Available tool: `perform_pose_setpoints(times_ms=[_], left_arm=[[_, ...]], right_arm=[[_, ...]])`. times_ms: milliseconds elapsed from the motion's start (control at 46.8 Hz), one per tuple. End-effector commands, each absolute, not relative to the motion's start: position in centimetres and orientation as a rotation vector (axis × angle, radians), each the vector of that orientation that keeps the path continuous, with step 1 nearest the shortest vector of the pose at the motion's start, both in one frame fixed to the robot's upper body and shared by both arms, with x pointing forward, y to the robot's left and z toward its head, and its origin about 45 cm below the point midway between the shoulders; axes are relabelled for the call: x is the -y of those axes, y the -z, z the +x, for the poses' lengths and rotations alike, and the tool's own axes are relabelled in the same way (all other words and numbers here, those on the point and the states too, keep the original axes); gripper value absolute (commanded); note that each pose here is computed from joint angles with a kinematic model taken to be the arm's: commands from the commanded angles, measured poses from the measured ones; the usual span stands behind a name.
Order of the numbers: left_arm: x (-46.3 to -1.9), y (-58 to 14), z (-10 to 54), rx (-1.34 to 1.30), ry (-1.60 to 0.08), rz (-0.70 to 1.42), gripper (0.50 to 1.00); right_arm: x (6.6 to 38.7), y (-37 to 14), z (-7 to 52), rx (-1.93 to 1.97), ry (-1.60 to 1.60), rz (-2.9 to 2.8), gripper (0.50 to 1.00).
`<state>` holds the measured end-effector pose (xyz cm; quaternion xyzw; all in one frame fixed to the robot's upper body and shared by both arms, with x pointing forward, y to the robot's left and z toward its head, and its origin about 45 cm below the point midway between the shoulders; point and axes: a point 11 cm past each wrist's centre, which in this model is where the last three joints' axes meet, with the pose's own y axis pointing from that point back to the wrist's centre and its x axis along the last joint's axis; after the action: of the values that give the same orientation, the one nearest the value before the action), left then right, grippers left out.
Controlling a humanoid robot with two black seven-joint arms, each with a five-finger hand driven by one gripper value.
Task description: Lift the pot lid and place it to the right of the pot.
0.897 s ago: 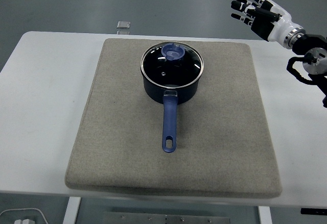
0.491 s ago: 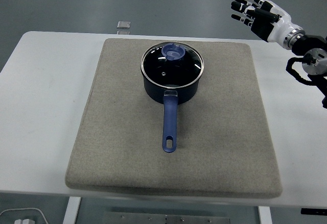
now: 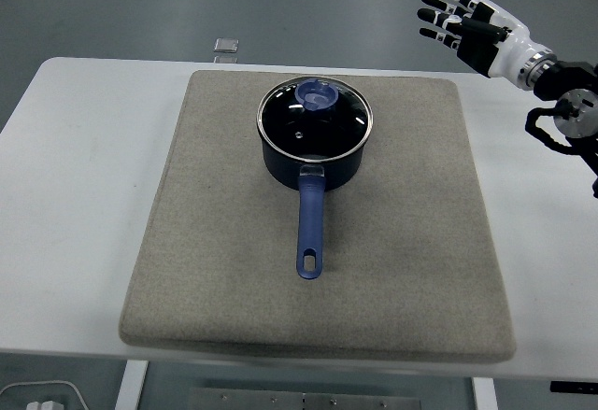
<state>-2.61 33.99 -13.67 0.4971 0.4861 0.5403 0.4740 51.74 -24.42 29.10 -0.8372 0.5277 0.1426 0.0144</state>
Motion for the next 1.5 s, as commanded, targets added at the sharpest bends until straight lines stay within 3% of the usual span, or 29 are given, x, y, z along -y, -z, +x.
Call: perform_pose_setpoints(times_ms=[0,705,897,1474], left_arm=[[-34.0,13.7,-2.7,-1.19,-1.321,1.217,1.0],[-34.0,13.7,-2.6,-1.189,-1.322,1.216,1.0],[-34.0,13.7,-2.7,-1.19,-1.321,1.217,1.0],[-34.0,13.7,-2.6,-1.189,-1.322,1.216,1.0]], right_arm=[[24.2,-29.2,51.7,-1.632,-0.434,-2.622,0.924],[22.2,-31.8,51.4,-1.462,-0.186,-2.87,0.923],[18.8,-33.8,50.5,-1.314,0.025,-3.018,0.923],[14.0,-37.7,48.9,-1.037,0.854,-3.311,0.924]])
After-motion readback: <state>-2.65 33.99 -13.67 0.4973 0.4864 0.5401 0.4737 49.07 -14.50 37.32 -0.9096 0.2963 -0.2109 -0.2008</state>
